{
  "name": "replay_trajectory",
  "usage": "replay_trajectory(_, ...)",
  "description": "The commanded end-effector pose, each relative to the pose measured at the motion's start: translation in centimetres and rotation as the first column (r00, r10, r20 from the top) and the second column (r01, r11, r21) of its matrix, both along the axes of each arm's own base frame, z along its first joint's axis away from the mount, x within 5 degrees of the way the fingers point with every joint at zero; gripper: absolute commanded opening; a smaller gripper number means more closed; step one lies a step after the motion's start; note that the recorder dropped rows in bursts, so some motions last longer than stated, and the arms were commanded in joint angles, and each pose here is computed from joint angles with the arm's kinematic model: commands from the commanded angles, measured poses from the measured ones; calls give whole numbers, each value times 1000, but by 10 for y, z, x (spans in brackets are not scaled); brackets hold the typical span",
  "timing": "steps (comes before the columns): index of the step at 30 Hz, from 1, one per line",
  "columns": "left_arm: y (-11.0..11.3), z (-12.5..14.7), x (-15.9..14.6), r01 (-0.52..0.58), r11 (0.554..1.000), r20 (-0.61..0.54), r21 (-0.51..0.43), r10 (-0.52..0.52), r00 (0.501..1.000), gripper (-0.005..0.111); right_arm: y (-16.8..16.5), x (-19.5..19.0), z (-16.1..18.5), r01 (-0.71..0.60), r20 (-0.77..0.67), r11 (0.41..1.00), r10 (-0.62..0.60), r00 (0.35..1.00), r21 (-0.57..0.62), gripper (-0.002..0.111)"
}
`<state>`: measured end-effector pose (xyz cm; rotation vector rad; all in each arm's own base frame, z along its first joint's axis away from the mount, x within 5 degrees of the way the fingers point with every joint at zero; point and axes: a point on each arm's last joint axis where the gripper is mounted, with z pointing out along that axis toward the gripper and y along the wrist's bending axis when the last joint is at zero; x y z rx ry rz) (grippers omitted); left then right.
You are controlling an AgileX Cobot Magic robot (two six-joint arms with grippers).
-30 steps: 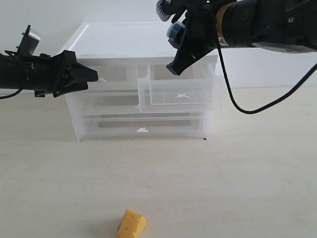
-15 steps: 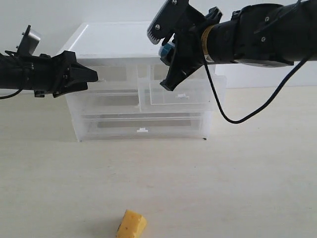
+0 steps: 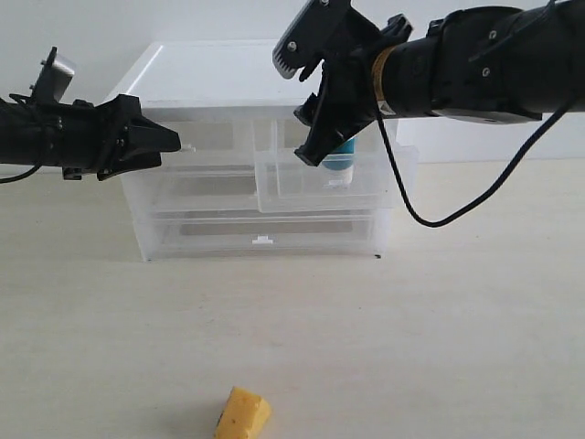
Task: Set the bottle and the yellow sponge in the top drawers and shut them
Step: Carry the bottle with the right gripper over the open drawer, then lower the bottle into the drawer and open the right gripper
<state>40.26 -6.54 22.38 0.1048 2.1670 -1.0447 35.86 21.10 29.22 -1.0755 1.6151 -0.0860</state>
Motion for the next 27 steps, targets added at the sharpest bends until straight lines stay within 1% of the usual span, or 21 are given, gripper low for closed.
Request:
replay_trajectory(1, 6, 3, 7, -67, 998, 23, 10, 67, 997, 47, -5, -1, 11, 30, -1, 998, -30, 1000, 49, 51)
replay_trajectory(6, 6, 3, 7, -67, 998, 23, 10, 67, 997, 47, -11, -11, 35, 68, 2, 986, -69, 998, 150, 51)
replay_trajectory(10, 6, 3, 7, -67, 998, 23, 10, 67, 997, 47, -25, -17, 50, 175, -11, 967, -176, 984, 185, 51)
replay_trajectory(12, 6, 3, 7, -67, 998, 23, 10, 67, 997, 47, -32, -17, 51, 248, -35, 952, -245, 969, 180, 47)
replay_trajectory(14, 6, 3, 7, -67, 998, 23, 10, 67, 997, 47, -35, -17, 47, 297, -69, 939, -289, 955, 175, 40)
replay_trajectory(16, 6, 3, 7, -67, 998, 23, 10, 67, 997, 47, -35, -18, 40, 297, -96, 939, -284, 954, 172, 30)
replay_trajectory(18, 6, 3, 7, -67, 998, 23, 10, 67, 997, 47, -30, -20, 37, 265, -119, 943, -245, 962, 203, 24)
replay_trajectory(22, 6, 3, 7, -67, 998, 23, 10, 67, 997, 47, -24, -22, 38, 241, -162, 924, -200, 966, 297, 24)
replay_trajectory(25, 6, 3, 7, -67, 998, 23, 10, 67, 997, 47, -23, -22, 37, 253, -188, 911, -200, 962, 324, 24)
replay_trajectory(27, 6, 3, 7, -67, 998, 23, 10, 67, 997, 47, -23, -21, 33, 266, -203, 909, -208, 957, 322, 20)
